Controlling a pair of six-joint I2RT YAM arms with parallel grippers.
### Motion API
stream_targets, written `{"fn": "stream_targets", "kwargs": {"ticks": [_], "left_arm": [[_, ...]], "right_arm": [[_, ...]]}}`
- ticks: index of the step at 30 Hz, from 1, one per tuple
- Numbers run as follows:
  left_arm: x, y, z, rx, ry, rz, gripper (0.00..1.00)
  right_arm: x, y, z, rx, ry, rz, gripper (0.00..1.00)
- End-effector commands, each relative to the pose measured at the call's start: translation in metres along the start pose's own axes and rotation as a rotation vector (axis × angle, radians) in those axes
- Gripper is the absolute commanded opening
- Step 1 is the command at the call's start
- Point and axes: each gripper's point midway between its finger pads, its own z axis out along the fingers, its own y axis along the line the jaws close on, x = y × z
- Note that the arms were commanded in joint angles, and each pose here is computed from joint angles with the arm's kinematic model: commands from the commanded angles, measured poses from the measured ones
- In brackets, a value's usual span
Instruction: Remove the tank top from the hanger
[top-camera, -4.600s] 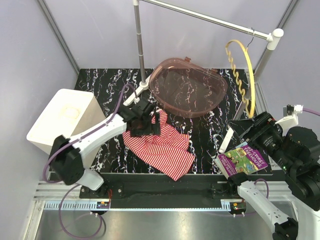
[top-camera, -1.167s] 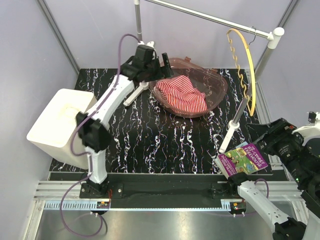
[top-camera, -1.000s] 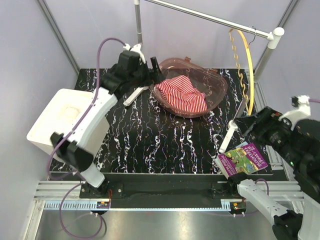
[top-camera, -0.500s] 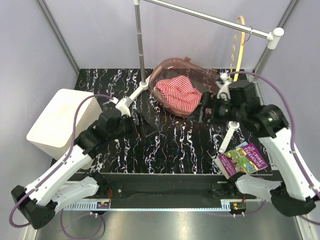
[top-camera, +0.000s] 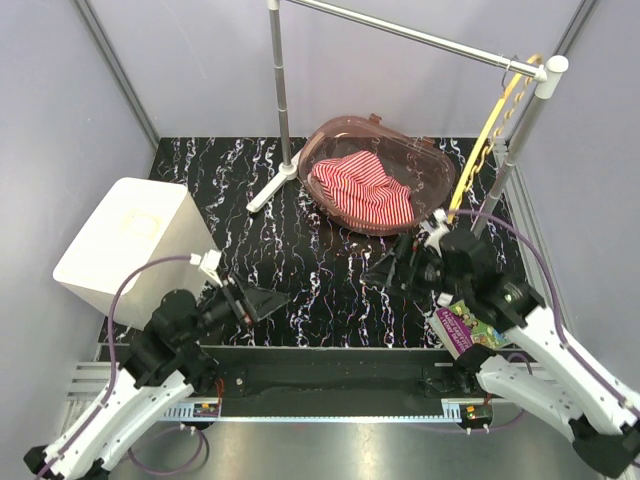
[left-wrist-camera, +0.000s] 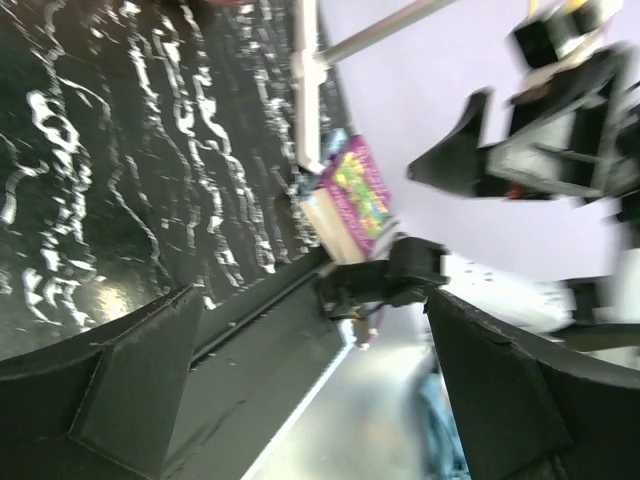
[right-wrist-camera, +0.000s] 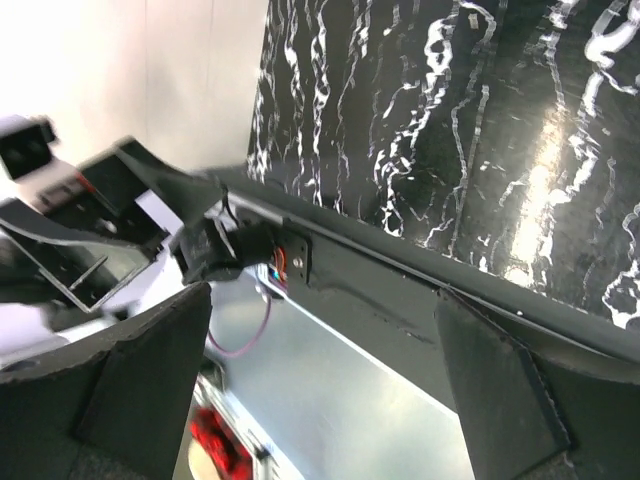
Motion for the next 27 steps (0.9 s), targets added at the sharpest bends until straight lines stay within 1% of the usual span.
{"fn": "stream_targets", "kwargs": {"ticks": [1,2,3,4,5,7,8,9,10,11,12,13,14,15,17,18,19,23,25,26,27], "left_arm": [[0.012,-0.003,-0.009,0.134,-0.024,-0.119,0.99],[0.015,0.000,-0.009,0.139,-0.024,-0.170,0.99],[0.015,-0.002,-0.013,0.178,-0.040,-0.184,0.99],[0.016,-0.001,-0.016,0.225,-0.063,-0.194,0.99],[0.018,0.001,-0.015,0.219,-0.056,-0.215,0.99],[0.028,0.002,-0.012,0.204,0.009,-0.184,0.99],[0.032,0.006,-0.009,0.183,0.031,-0.163,0.99],[0.036,0.006,-0.010,0.190,0.054,-0.151,0.99],[0.041,0.012,-0.008,0.179,0.071,-0.151,0.99],[0.044,0.014,-0.007,0.182,0.078,-0.165,0.99],[0.048,0.017,-0.006,0.185,0.091,-0.183,0.99],[0.057,0.032,0.000,0.162,0.107,-0.212,0.99],[0.060,0.037,0.003,0.161,0.112,-0.257,0.99],[0.064,0.037,0.005,0.174,0.130,-0.261,0.99],[0.072,0.050,0.011,0.152,0.155,-0.273,0.99],[0.071,0.048,0.012,0.166,0.149,-0.266,0.99],[0.076,0.058,0.016,0.146,0.153,-0.276,0.99],[0.080,0.064,0.021,0.148,0.164,-0.319,0.99],[0.077,0.057,0.020,0.190,0.156,-0.325,0.99],[0.075,0.048,0.018,0.227,0.161,-0.342,0.99],[0.067,0.032,0.015,0.309,0.140,-0.335,0.99]], "right_arm": [[0.010,-0.042,0.009,0.035,-0.101,0.197,1.00],[0.016,-0.045,0.004,0.011,-0.104,0.219,1.00],[0.021,-0.050,0.005,-0.003,-0.101,0.240,1.00],[0.035,-0.070,0.013,0.024,-0.082,0.290,1.00],[0.036,-0.070,0.005,-0.021,-0.106,0.302,1.00],[0.045,-0.084,0.006,-0.038,-0.120,0.333,1.00],[0.044,-0.079,-0.003,-0.111,-0.156,0.323,1.00],[0.050,-0.091,0.002,-0.108,-0.156,0.339,1.00],[0.052,-0.093,0.001,-0.130,-0.161,0.362,1.00],[0.054,-0.088,-0.005,-0.198,-0.175,0.364,1.00],[0.061,-0.102,0.005,-0.188,-0.165,0.391,1.00],[0.064,-0.105,0.009,-0.177,-0.141,0.434,1.00],[0.072,-0.114,0.018,-0.128,-0.098,0.455,1.00],[0.074,-0.116,0.025,-0.131,-0.085,0.461,1.00],[0.079,-0.116,0.031,-0.145,-0.053,0.455,1.00],[0.079,-0.115,0.035,-0.172,-0.054,0.448,1.00],[0.079,-0.116,0.037,-0.179,-0.052,0.457,1.00],[0.079,-0.118,0.040,-0.230,-0.070,0.476,1.00],[0.078,-0.113,0.040,-0.272,-0.071,0.474,1.00],[0.080,-0.108,0.039,-0.287,-0.052,0.468,1.00],[0.072,-0.087,0.030,-0.381,-0.066,0.435,1.00]]}}
